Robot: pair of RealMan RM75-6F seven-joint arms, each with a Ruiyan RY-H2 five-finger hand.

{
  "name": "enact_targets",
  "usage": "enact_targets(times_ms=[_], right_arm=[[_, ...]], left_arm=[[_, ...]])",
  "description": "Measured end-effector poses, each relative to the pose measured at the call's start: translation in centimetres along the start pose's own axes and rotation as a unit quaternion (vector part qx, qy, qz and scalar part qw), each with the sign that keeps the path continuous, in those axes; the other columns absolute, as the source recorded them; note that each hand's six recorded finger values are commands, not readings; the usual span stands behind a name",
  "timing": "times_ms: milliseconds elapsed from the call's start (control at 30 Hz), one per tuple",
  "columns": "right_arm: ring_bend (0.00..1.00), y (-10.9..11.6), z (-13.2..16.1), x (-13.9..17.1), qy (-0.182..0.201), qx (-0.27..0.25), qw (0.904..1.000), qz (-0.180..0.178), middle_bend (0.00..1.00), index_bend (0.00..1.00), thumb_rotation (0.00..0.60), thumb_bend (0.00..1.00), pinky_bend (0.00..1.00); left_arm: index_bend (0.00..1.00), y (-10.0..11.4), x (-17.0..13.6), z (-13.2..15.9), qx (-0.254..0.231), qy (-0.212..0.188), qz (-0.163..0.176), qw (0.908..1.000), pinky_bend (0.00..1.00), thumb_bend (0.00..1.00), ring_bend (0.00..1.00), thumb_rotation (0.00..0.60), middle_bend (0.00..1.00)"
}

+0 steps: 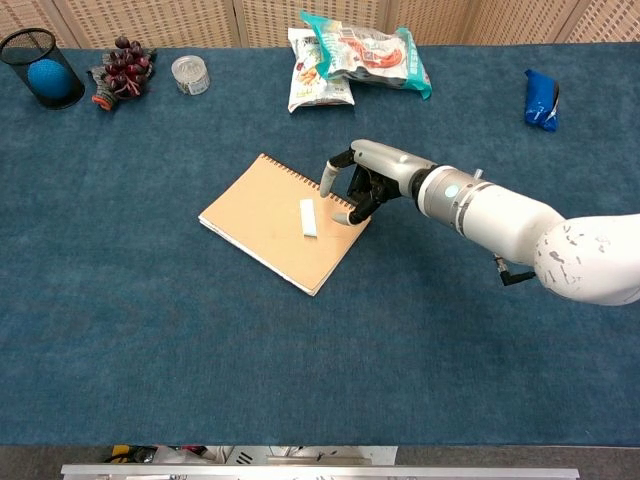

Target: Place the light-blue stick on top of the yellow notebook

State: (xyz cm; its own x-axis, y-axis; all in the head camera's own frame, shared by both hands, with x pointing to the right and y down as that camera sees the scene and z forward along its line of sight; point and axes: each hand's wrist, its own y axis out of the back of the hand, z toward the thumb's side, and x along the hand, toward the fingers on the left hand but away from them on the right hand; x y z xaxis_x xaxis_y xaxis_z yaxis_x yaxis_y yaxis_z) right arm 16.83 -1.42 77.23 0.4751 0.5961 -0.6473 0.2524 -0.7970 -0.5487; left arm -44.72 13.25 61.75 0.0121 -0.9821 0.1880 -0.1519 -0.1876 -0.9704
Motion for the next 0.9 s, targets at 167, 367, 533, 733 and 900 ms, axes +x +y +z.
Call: enact_targets(times_ms=[167,367,533,733,900], right_arm=[[1.00,1.2,-0.4,0.4,-0.001,0.015,0.9995,-0.026,1.00,0.43,0.600,0.24,1.00],[1.00,3.5,-1.0,1.5,-0.001,0.047,0.9962,-0.073,1.00,0.43,0.600,0.26,1.00],[0.97,6.1,-1.5,3.3,-0.001,0.089,0.9873,-0.132,0.89,0.43,0.600,0.34,1.00],[0.83,10.1,-2.6,7.4,-0.004,0.154,0.9642,-0.216,0.77,0.43,0.600,0.43,1.00],[0.83,12.1,-3.9,11.0,-0.020,0.184,0.9519,-0.244,0.76,0.43,0.600,0.53,1.00]], left_arm=[[0.14,0.2,0.2,0.2,0.004,-0.008,0.001,1.0000,0.17,0.27,0.17,0.600,0.18],[0.14,0.3,1.0,0.9,0.005,-0.035,-0.007,0.9994,0.17,0.27,0.17,0.600,0.18],[0.14,0.2,2.3,1.9,0.006,-0.071,-0.024,0.9971,0.17,0.27,0.19,0.600,0.19],[0.15,0.2,3.9,3.6,0.006,-0.122,-0.044,0.9915,0.38,0.27,0.38,0.600,0.32],[0.15,-0.4,5.2,5.6,0.013,-0.169,-0.076,0.9826,0.65,0.31,0.59,0.600,0.48]])
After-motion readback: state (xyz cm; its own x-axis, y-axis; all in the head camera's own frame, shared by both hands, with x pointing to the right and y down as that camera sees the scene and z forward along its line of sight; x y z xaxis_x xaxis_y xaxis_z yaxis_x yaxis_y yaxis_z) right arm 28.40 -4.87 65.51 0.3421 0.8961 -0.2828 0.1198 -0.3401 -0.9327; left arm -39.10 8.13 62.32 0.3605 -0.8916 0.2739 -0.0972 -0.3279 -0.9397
